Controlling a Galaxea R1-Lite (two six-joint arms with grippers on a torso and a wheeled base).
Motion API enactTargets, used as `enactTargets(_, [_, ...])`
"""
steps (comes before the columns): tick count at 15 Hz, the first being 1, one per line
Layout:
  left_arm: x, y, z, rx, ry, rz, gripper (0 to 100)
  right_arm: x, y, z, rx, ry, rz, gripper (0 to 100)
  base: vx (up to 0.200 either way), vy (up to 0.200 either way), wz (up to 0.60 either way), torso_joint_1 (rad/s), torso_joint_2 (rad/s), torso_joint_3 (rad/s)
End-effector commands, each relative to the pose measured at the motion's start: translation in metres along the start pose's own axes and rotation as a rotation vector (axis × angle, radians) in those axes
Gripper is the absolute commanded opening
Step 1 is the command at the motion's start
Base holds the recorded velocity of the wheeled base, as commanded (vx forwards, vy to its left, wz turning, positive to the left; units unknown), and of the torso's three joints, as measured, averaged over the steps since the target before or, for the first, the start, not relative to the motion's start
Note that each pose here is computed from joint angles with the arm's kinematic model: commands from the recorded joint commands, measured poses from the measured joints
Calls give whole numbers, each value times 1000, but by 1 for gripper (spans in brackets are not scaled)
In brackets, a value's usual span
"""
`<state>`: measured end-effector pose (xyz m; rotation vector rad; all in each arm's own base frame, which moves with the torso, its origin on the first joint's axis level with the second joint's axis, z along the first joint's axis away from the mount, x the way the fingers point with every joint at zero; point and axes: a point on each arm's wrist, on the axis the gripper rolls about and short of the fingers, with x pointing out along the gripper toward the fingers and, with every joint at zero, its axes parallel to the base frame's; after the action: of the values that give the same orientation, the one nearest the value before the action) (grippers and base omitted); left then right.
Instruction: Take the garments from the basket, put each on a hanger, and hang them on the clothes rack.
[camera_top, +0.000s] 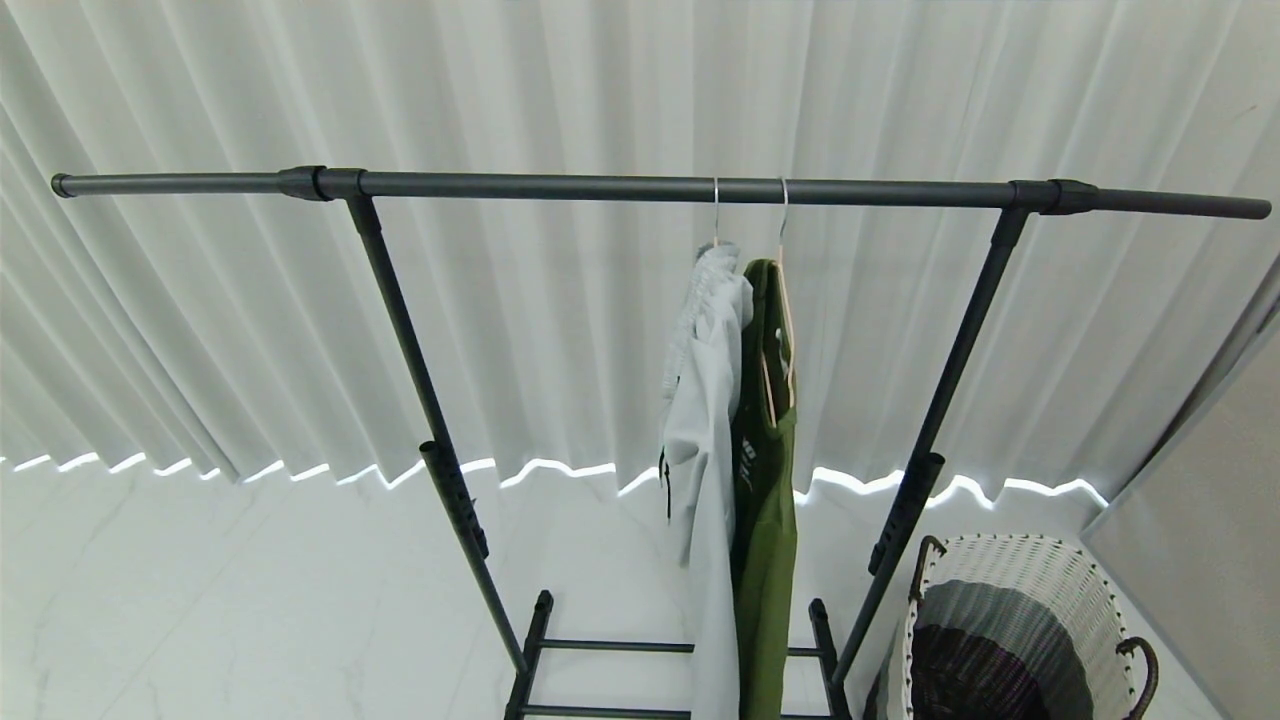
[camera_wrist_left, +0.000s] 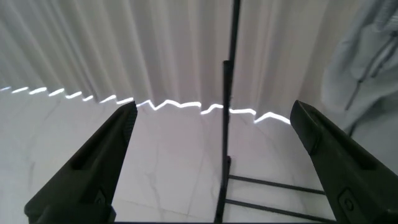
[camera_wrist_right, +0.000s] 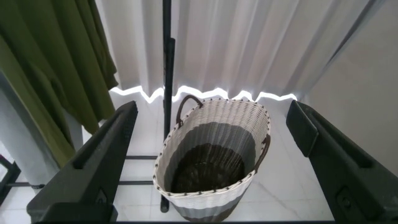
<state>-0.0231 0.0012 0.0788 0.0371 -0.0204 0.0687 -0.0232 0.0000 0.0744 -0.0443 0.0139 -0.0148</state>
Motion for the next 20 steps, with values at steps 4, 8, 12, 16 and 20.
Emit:
enactTargets(4, [0, -1, -1, -61, 3, -32, 100, 0, 0, 0, 0, 2, 0, 100, 0, 0, 0, 0, 0, 0])
enactTargets(8, [0, -1, -1, -61, 3, -32, 100, 0, 0, 0, 0, 2, 1, 100, 0, 0, 0, 0, 0, 0])
enactTargets(12, [0, -1, -1, -61, 3, -32, 100, 0, 0, 0, 0, 2, 1, 100, 0, 0, 0, 0, 0, 0])
enactTargets(16, [0, -1, -1, -61, 3, -32, 100, 0, 0, 0, 0, 2, 1, 100, 0, 0, 0, 0, 0, 0])
enactTargets(20, [0, -1, -1, -61, 3, -32, 100, 0, 0, 0, 0, 2, 0, 100, 0, 0, 0, 0, 0, 0])
